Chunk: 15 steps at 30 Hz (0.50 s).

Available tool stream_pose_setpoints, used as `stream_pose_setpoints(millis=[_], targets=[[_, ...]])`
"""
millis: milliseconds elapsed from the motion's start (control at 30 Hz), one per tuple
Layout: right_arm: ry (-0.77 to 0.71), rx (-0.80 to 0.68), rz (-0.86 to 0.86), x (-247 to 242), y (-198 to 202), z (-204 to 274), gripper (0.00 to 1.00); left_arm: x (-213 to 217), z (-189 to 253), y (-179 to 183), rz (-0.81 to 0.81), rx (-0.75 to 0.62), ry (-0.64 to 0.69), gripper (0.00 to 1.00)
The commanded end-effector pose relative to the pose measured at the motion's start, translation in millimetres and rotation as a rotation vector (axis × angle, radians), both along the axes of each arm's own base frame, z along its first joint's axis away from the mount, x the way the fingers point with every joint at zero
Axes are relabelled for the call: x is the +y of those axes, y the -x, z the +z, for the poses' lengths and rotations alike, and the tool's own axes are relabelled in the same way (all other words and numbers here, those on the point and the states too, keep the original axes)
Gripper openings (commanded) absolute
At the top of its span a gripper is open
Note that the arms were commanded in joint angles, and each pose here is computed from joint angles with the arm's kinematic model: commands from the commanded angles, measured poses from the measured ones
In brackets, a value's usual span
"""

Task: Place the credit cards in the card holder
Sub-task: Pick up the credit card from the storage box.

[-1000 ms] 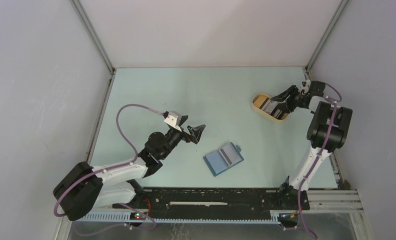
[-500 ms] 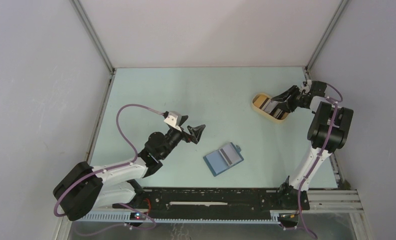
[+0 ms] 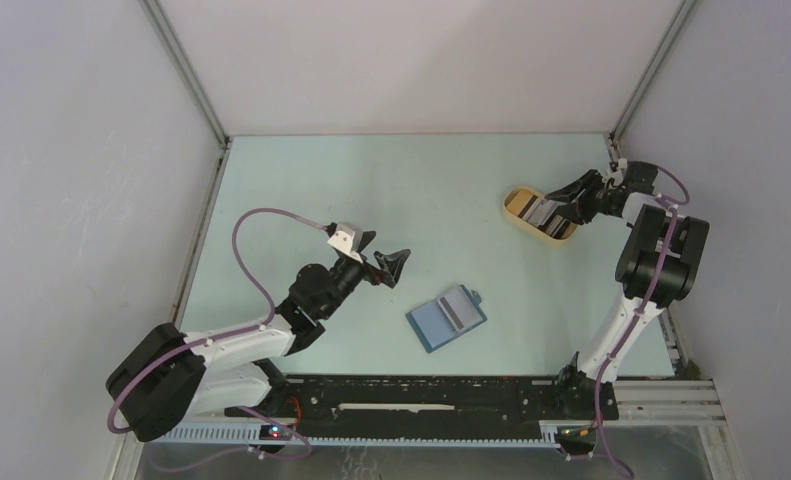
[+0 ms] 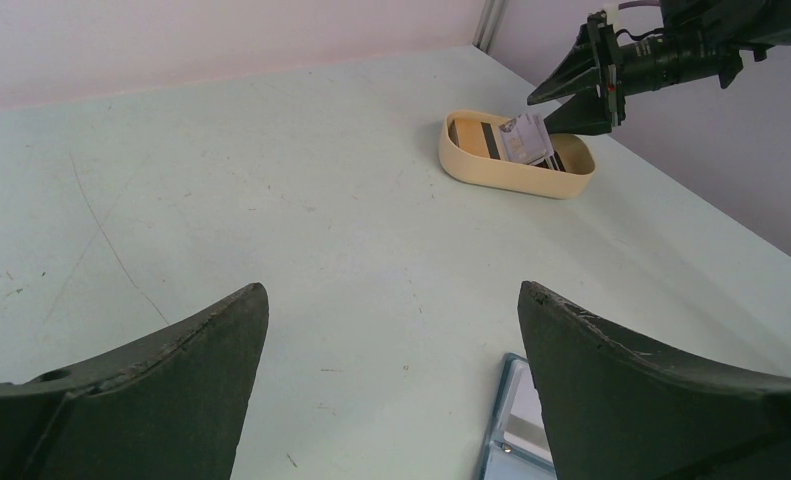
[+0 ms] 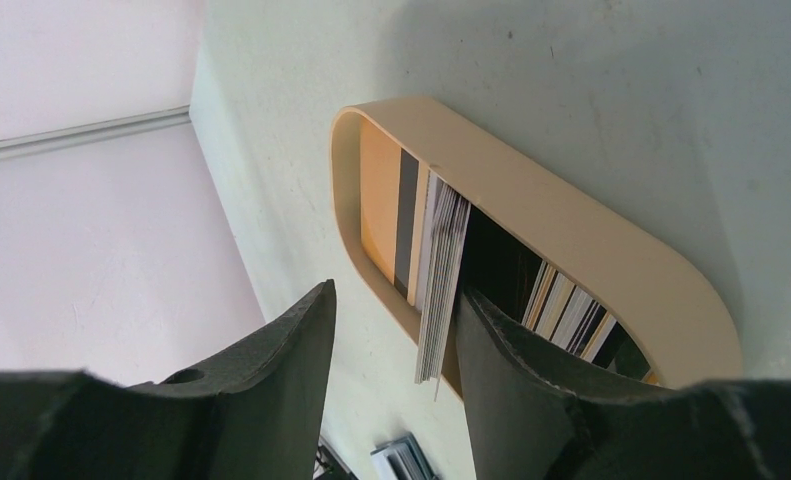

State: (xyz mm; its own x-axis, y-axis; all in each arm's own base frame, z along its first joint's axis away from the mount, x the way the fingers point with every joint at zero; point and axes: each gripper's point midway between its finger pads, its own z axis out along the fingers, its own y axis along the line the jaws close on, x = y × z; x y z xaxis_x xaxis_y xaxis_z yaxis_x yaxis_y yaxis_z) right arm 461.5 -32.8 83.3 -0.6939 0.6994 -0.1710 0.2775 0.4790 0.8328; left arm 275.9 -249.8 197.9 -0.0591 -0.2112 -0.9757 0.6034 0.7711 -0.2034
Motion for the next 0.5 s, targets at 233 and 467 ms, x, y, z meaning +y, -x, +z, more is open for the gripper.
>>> stream_pose_setpoints(millis=[233,467], targets=[[0.04,-0.017,0.001,-2.2,1.7,6.2,0.5,-1.6,13.0,-0.5,-0.006,-0.029,0.039,1.0],[0.034,-0.006,0.005,-2.5,3.9,2.7,0.47,-1.9,12.8,-0.4,-0.007,-0.028,0.039,1.0]])
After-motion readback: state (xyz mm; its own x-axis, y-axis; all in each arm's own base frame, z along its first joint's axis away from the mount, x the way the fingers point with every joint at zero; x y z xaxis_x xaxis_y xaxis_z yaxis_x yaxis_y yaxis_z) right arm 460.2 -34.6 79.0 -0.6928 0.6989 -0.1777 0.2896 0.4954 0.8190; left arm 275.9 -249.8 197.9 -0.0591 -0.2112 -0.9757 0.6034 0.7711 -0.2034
